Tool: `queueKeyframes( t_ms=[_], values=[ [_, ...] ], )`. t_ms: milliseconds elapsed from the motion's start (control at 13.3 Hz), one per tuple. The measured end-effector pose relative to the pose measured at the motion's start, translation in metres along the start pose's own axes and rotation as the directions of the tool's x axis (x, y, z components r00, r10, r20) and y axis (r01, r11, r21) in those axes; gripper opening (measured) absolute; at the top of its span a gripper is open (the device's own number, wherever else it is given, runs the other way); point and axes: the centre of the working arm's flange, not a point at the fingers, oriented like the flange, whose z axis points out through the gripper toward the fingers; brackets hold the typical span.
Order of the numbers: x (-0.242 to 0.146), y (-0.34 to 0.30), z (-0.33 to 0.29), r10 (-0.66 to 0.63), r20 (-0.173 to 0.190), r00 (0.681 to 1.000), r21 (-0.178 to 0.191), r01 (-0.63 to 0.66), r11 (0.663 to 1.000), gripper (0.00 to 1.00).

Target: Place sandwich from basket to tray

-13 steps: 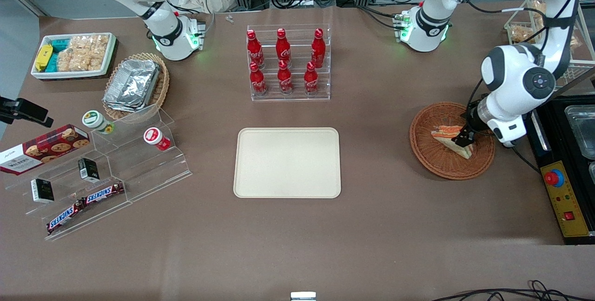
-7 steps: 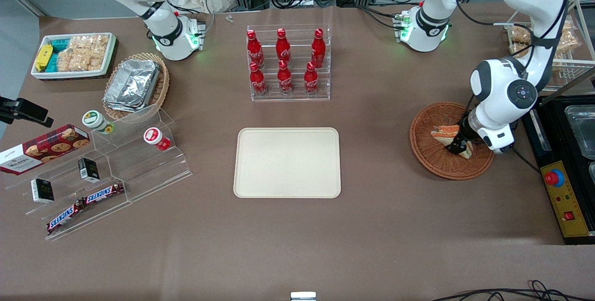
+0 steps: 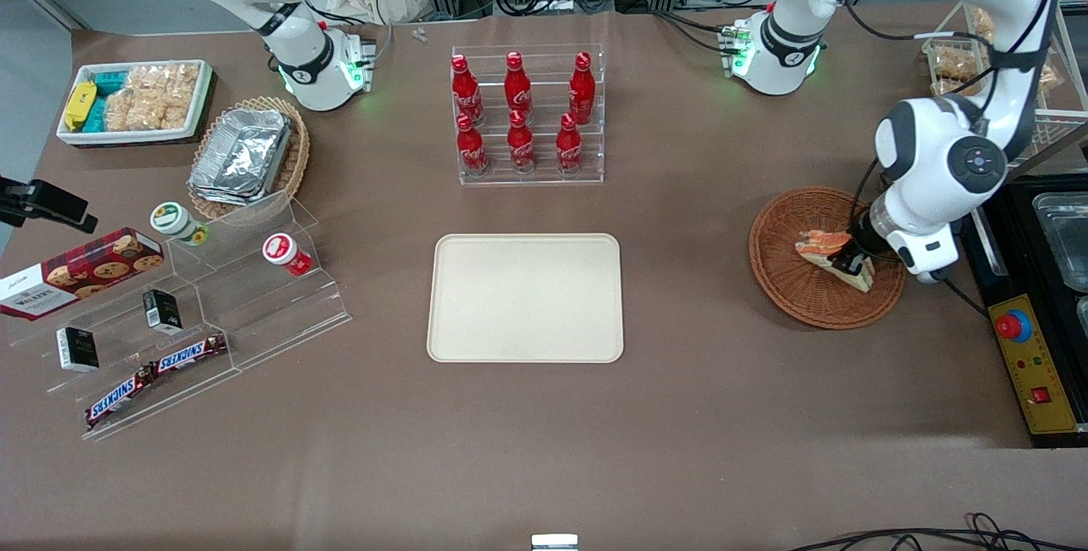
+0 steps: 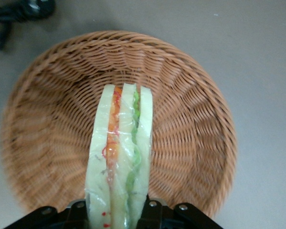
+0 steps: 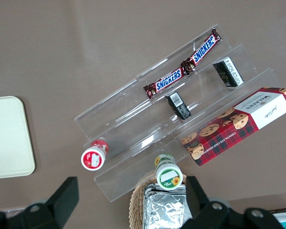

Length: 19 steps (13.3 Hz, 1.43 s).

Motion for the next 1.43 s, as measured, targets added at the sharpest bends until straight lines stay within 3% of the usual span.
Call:
queueKeyframes(
  t_ms=[75, 225, 375, 450, 600, 675, 825, 975, 1050, 1275, 1425],
  values=[
    [-0.010, 0.016, -0.041, 0.036, 0.008, 0.999, 0.021, -0.037, 0.999, 0.31],
    [-0.055, 0.060, -0.129, 0.145, -0.004, 0.989, 0.015, -0.145, 0.989, 0.20],
    [-0.124, 0.109, -0.193, 0.293, -0.041, 0.955, -0.016, -0.294, 0.956, 0.20],
    [-0.161, 0.133, -0.202, 0.377, -0.074, 0.923, -0.015, -0.379, 0.925, 0.20],
    [-0.243, 0.186, -0.168, 0.549, -0.127, 0.826, 0.037, -0.549, 0.835, 0.20],
    [-0.282, 0.211, -0.132, 0.615, -0.143, 0.776, 0.043, -0.616, 0.787, 0.20],
    [-0.340, 0.251, -0.048, 0.692, -0.144, 0.708, -0.023, -0.701, 0.712, 0.20],
    [-0.365, 0.271, 0.021, 0.734, -0.130, 0.666, -0.094, -0.745, 0.660, 0.20],
    [-0.373, 0.276, 0.043, 0.756, -0.124, 0.643, -0.111, -0.766, 0.633, 0.20],
    [-0.384, 0.279, 0.065, 0.800, -0.117, 0.589, -0.113, -0.808, 0.578, 0.19],
    [-0.383, 0.282, 0.050, 0.799, -0.134, 0.586, -0.117, -0.810, 0.574, 0.37]
  ],
)
